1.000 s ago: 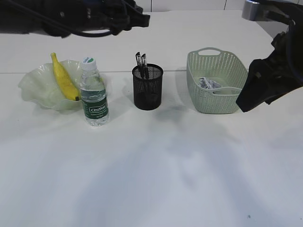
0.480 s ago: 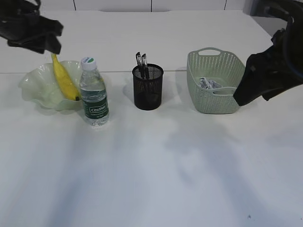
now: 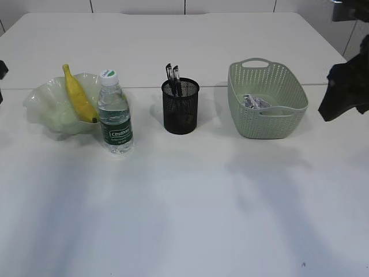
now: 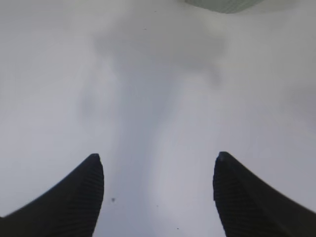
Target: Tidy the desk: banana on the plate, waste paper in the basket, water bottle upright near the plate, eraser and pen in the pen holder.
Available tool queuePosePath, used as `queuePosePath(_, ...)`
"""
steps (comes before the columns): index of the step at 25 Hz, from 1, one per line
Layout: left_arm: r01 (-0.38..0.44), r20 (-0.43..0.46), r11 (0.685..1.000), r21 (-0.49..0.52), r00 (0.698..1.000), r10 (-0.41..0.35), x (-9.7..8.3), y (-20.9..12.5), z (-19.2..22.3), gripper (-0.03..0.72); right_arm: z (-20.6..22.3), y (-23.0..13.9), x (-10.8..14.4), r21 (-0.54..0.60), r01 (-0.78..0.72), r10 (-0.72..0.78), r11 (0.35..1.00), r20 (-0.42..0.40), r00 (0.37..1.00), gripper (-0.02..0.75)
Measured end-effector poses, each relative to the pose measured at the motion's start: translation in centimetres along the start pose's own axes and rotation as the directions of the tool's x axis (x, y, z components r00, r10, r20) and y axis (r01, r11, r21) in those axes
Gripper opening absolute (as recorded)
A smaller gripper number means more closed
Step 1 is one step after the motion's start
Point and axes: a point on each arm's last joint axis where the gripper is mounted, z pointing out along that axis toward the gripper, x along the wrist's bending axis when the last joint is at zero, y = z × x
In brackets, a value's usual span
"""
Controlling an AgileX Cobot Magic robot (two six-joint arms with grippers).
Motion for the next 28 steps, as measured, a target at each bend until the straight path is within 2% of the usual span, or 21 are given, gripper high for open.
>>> queuePosePath(5, 0.052, -0.009, 0.994, 0.091, 0.999, -0.052, 1.3, -1.2, -0.6, 0.473, -0.3, -0.6, -2.7, 0.001, -0.092, 0.092, 0.996, 0.028, 0.995, 0.513)
queuePosePath(9, 0.081, 0.008, 0.993, 0.082, 0.997, -0.082, 1.1, -2.4, -2.0, 0.477, -0.3, -0.9, -2.7, 0.026, -0.122, 0.122, 0.992, -0.001, 0.992, 0.513)
queuePosePath(13, 0.108, 0.02, 0.993, 0.05, 0.994, -0.109, 0.8, -4.7, -4.2, 0.478, -0.4, -0.8, -2.0, 0.027, -0.151, 0.153, 0.988, -0.073, 0.986, 0.513)
queuePosePath(19, 0.14, 0.02, 0.99, -0.016, 0.99, -0.14, 0.4, -8.8, -7.5, 0.479, -1.3, -1.0, -1.8, -0.001, -0.148, 0.147, 0.989, -0.07, 0.987, 0.513)
queuePosePath(28, 0.155, 0.025, 0.976, -0.154, 0.988, -0.153, -0.2, -15.9, -12.1, 0.479, -7.6, -4.2, 0.0, -0.158, -0.118, 0.113, 0.98, -0.038, 0.993, 0.513)
